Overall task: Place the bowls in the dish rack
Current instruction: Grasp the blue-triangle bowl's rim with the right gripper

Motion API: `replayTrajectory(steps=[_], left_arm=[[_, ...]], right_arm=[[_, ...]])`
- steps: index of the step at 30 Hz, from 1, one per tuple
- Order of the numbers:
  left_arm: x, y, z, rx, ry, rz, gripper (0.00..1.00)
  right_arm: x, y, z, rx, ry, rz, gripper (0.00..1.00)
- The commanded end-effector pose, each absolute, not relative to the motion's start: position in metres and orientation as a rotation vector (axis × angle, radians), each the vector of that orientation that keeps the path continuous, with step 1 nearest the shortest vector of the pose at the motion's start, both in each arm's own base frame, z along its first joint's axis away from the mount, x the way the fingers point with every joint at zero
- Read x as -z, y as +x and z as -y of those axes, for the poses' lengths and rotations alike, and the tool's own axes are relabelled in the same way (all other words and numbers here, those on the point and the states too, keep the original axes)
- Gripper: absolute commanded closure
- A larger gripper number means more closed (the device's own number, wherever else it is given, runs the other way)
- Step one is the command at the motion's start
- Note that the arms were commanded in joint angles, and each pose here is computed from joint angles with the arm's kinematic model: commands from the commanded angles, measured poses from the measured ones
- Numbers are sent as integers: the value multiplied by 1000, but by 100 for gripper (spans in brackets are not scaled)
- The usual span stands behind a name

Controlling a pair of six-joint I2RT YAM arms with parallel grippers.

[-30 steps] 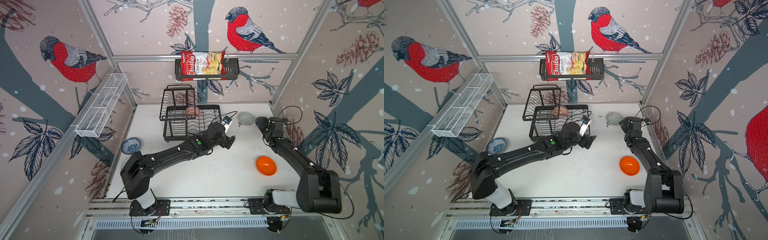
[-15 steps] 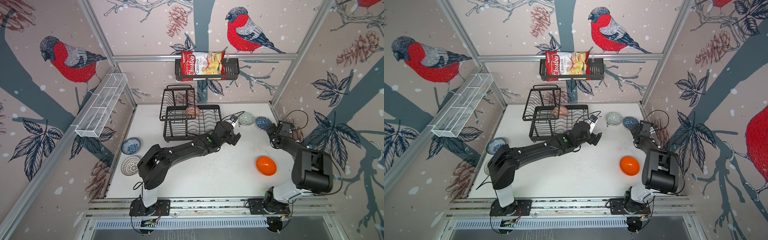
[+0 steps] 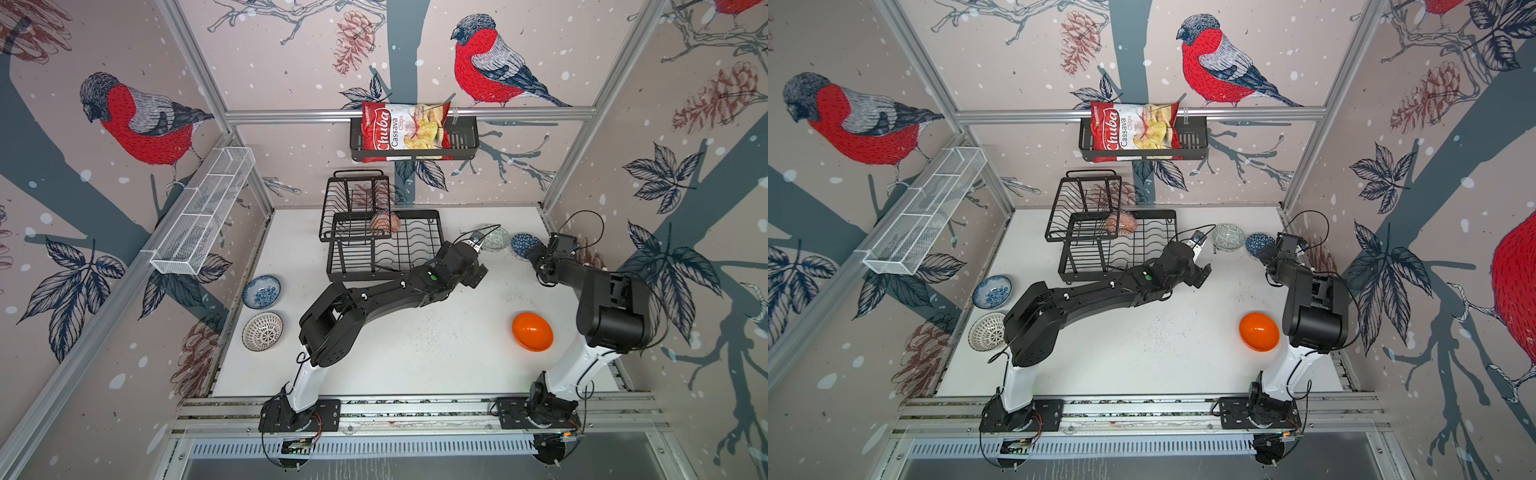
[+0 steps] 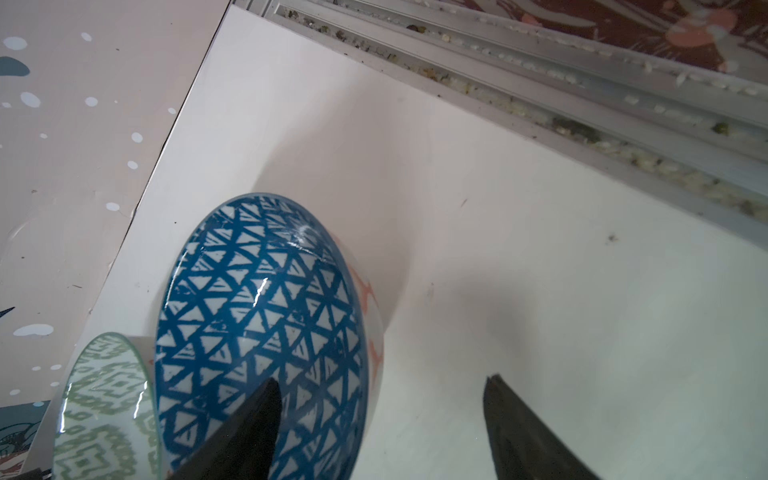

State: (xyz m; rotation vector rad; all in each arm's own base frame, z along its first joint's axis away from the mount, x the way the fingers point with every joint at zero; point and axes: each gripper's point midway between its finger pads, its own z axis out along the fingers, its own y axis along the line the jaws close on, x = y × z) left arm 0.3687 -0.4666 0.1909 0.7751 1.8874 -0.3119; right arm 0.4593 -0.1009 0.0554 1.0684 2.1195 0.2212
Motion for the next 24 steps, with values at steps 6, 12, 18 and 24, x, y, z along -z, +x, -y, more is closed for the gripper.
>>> replayTrajectory(steps=[6,12,18,24], left_arm=[[-192,370,458,343,727,-1919,3],[-188,363,449,351,717,-1945,2],[-190,361,445,363,699,-1966,2],[-200,359,448,403,676,-1971,2]], right_arm=[[-50,459,108,-145,1050,-2133,48],[-45,462,110,-168,1050,-2141,57],[-44,460,107,-181,1042,-2148,70],[-53,453,107,-177,1042,-2130,80]])
